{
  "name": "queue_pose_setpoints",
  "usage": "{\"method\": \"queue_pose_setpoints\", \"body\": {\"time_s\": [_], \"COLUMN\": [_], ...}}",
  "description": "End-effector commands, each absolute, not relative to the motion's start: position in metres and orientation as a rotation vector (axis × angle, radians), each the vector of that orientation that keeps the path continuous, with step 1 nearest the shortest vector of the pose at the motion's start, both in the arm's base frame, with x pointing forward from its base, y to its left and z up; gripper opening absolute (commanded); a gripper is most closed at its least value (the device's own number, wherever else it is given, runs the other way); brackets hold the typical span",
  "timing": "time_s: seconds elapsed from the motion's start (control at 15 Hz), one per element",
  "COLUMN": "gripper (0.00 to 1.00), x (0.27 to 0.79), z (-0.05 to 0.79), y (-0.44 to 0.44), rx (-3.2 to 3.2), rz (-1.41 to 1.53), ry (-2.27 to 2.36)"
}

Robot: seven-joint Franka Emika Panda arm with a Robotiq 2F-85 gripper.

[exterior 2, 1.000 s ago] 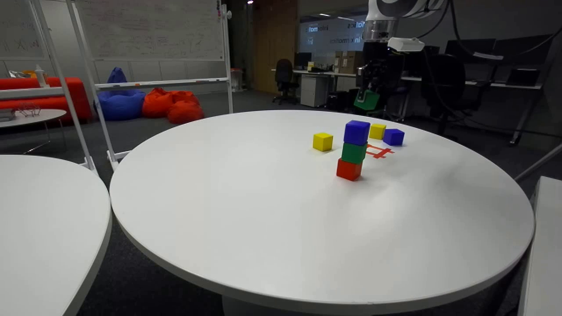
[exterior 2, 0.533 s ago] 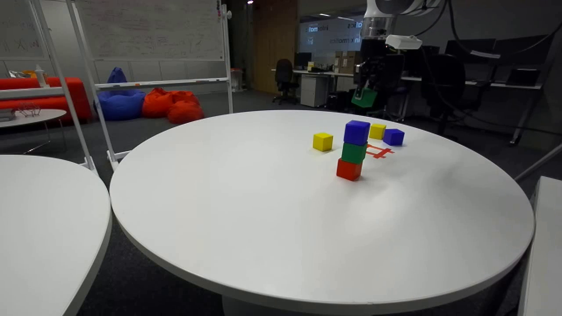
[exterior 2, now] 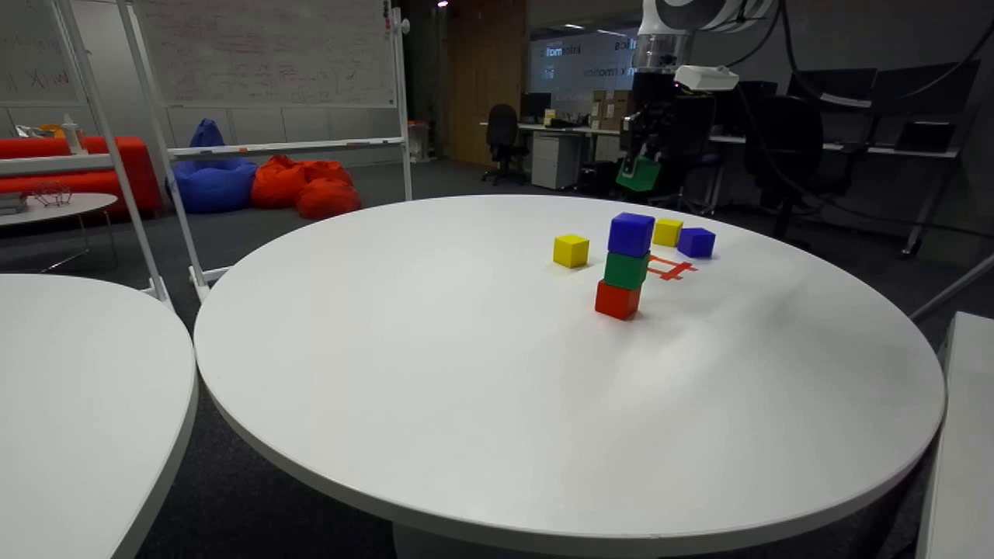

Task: Unstack all the toy blocks then put the orange block in the marked zone

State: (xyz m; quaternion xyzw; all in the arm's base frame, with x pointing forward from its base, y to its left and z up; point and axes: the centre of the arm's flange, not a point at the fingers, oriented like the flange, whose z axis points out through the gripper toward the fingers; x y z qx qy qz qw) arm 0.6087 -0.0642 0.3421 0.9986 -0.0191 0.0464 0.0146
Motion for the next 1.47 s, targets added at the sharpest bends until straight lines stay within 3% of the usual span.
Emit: {"method": "queue_pose_setpoints", "body": {"time_s": [0.0,0.73,1.4], "gripper": [0.31,0.31,0.31], "x": [0.626,0.647,0.669], "z": [0.346,0.375,0.341], "y": [-0.070,-0.053,-0.063], "rx": [3.110,3.073,3.104], "rz": [0.167,0.239,0.161], "ry": [-0.021,0.028,0.021]}}
